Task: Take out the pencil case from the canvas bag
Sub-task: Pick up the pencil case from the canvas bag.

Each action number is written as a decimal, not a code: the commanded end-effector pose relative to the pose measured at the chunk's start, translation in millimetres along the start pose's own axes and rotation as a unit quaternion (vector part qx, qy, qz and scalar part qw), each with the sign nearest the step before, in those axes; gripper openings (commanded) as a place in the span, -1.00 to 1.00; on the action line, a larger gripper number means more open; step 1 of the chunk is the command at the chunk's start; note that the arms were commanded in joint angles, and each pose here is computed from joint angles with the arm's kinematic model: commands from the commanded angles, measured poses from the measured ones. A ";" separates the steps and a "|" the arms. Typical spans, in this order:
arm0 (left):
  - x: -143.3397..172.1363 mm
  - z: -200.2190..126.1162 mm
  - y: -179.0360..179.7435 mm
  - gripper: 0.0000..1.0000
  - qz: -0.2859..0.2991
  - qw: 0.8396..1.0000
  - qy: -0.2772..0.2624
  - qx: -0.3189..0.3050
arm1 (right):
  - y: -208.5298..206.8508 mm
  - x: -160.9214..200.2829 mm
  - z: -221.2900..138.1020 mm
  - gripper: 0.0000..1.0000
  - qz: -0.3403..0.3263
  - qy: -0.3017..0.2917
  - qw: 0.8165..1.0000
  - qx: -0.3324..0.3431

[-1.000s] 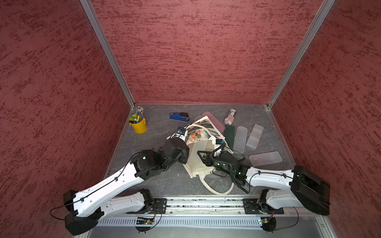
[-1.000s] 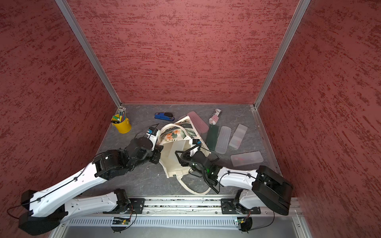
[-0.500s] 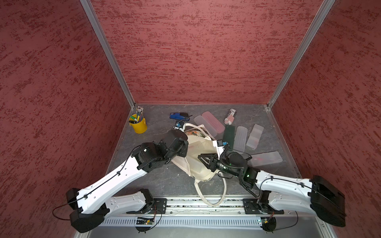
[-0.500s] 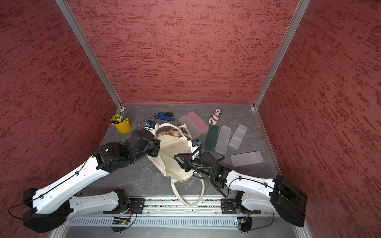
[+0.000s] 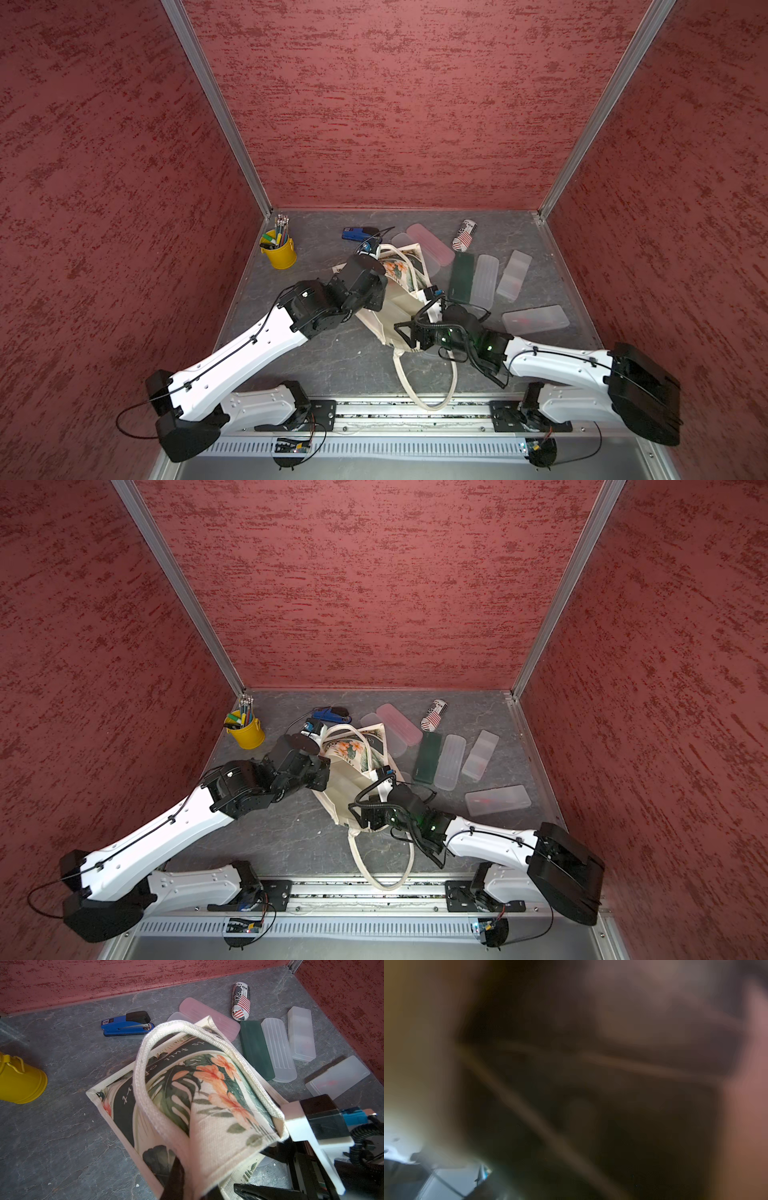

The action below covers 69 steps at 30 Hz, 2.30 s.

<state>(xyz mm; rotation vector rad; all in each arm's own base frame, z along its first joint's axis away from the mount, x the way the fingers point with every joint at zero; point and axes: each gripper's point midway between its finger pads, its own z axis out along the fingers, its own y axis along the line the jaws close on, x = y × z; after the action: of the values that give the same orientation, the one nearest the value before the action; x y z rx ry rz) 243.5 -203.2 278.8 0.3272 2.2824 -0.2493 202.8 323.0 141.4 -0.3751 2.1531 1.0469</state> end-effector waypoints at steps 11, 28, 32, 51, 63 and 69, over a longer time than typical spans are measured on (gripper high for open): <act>-18.4 -7.5 -9.3 -1.00 -0.029 0.998 -0.038 0.032 | -31.9 -14.0 35.1 0.97 -0.098 0.011 0.988 0.117; -12.7 -12.2 -7.6 -1.00 -0.028 0.998 -0.040 0.042 | -16.9 18.7 89.8 0.03 -0.158 0.106 0.980 0.053; -10.4 -11.1 -5.6 -1.00 -0.026 0.998 -0.039 0.038 | -17.5 24.1 83.8 -0.66 -0.143 0.110 0.982 0.048; 8.0 -7.3 26.9 -1.00 -0.041 0.998 -0.051 -0.010 | 29.4 -10.0 -43.2 -0.94 0.004 0.026 0.997 -0.068; 3.4 -11.9 35.6 -1.00 -0.053 0.996 -0.066 -0.016 | -0.9 -13.8 -110.8 -1.00 0.119 -0.023 0.992 -0.029; -1.2 -10.0 51.1 -1.00 -0.053 0.995 -0.070 -0.038 | -26.5 -22.7 -134.5 -1.00 0.143 -0.049 0.987 0.055</act>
<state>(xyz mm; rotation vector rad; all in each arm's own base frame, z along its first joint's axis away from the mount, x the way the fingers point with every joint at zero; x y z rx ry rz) 244.3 -161.0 267.2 0.1878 2.2285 -0.2447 153.8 226.0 186.3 -0.1310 2.2306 1.1848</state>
